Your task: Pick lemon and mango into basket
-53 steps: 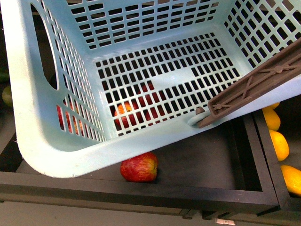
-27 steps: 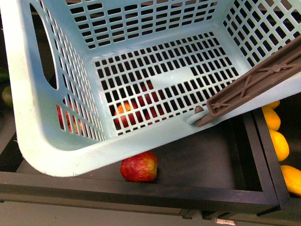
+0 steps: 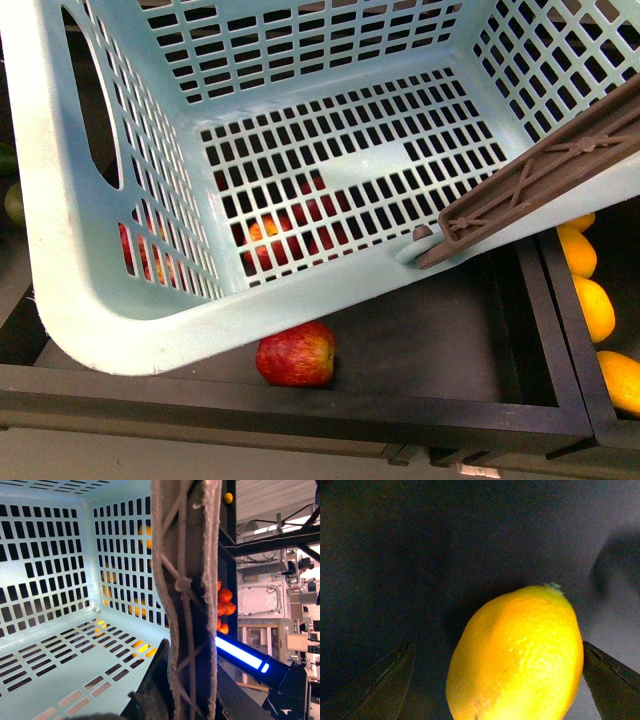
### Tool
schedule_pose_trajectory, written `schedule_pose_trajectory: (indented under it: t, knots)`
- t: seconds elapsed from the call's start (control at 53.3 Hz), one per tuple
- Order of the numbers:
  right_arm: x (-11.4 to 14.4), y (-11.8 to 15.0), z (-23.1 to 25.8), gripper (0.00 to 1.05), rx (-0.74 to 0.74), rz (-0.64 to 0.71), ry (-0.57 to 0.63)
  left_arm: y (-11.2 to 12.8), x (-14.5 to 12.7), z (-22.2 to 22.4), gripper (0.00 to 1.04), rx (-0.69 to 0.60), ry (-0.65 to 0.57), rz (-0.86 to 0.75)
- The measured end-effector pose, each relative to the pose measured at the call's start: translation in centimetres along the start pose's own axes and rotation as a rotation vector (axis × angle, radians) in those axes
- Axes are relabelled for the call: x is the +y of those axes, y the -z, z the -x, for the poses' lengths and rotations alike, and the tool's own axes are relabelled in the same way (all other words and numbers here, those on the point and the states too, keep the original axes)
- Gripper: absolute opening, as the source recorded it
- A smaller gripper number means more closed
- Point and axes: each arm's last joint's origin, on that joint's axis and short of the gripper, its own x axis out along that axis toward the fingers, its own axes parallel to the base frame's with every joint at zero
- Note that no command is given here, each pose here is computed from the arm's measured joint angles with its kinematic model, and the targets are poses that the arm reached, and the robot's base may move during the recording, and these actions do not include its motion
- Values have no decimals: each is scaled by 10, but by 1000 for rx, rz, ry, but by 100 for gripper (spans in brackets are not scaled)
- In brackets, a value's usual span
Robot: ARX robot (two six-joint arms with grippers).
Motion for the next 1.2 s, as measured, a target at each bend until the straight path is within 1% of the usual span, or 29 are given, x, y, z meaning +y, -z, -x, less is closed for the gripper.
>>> schedule_pose_trajectory:
  t: [0.225,0.544,0.6,0.638,0.675,0.713,0.769,0.863,1.013,1.201]
  knots:
    - [8,-4,-9,96,-9,24,0,0,0,0,7,0,0,0]
    - [7,8,-16,96,10,59,7,0,0,0,7,0,0,0]
    - [4,10,-17,87,12,71,9,0,0,0,7,0,0,0]
    - [1,12,-18,80,16,76,15,0,0,0,7,0,0,0]
    - [-4,16,-19,71,21,84,22,0,0,0,7,0,0,0]
    - [-7,18,-18,65,22,93,22,0,0,0,7,0,0,0]
    - [-9,18,-11,62,15,122,7,0,0,0,7,0,0,0]
    - [-13,19,2,61,22,170,-27,0,0,0,7,0,0,0]
    - [-19,16,37,61,15,261,-121,0,0,0,7,0,0,0]
    - [-23,2,117,61,-40,425,-314,0,0,0,7,0,0,0]
